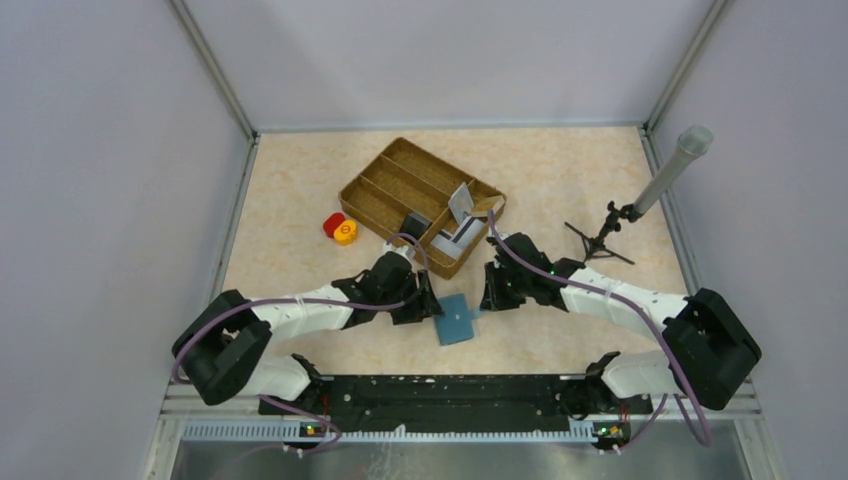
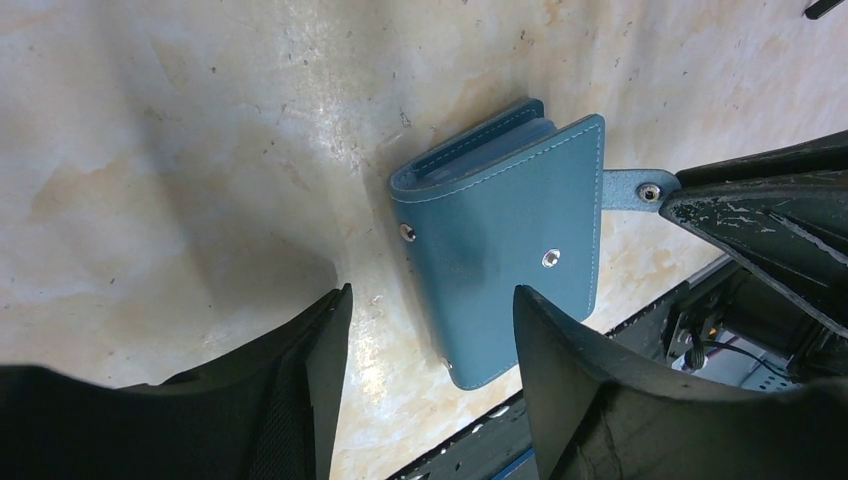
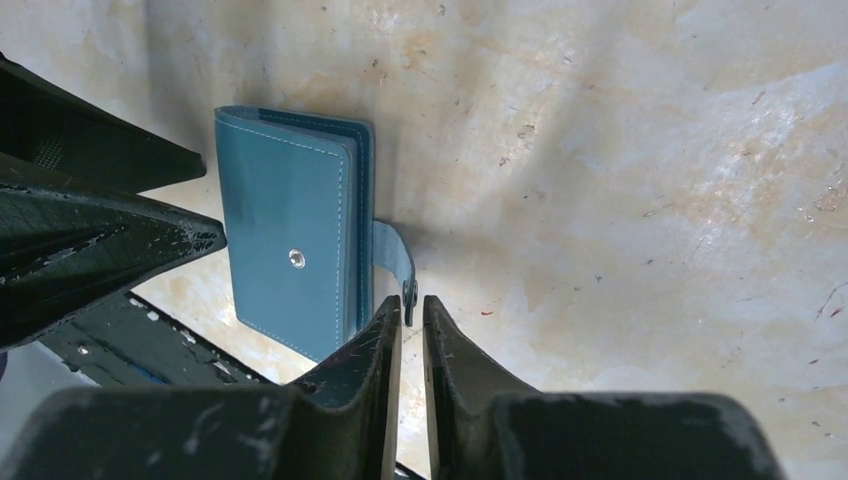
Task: Put the credit cards into the card holder
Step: Close the card holder at the center of the board.
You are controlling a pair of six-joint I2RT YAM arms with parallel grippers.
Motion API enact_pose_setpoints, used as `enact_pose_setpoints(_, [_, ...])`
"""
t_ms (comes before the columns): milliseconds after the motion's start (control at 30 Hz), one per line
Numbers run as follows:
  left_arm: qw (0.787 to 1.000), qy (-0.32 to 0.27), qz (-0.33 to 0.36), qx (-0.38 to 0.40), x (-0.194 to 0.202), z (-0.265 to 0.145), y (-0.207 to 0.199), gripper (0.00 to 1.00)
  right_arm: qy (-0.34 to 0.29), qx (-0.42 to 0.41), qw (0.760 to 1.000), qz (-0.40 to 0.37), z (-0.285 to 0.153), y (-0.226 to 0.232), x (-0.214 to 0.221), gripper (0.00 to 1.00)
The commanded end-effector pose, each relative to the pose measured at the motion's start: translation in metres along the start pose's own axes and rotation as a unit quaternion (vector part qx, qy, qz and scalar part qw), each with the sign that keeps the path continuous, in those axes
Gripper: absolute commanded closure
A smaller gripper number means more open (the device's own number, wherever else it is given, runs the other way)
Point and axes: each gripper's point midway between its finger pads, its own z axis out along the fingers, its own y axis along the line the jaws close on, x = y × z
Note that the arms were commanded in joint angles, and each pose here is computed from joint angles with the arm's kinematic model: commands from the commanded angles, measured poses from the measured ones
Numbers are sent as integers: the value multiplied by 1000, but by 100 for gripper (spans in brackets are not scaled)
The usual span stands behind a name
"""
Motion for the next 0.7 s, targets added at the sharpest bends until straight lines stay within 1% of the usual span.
enact_pose_setpoints(0, [1000,6,5,-24,2,3,7,37,-14,-12,1000,-2,1,4,-7,89])
enact_pose_setpoints(167, [999,12,7,-38,6,6,11,43,-14,-30,999,-6,2,11,-7,100])
enact_pose_setpoints(333, [998,18,12,-59,10,9,17,50,-9,-44,999,-7,5,14,-4,100])
enact_pose_setpoints(667, [994,23,27,-99,14,13,27,58,-1,-3,1000,-8,13,-3,1,100])
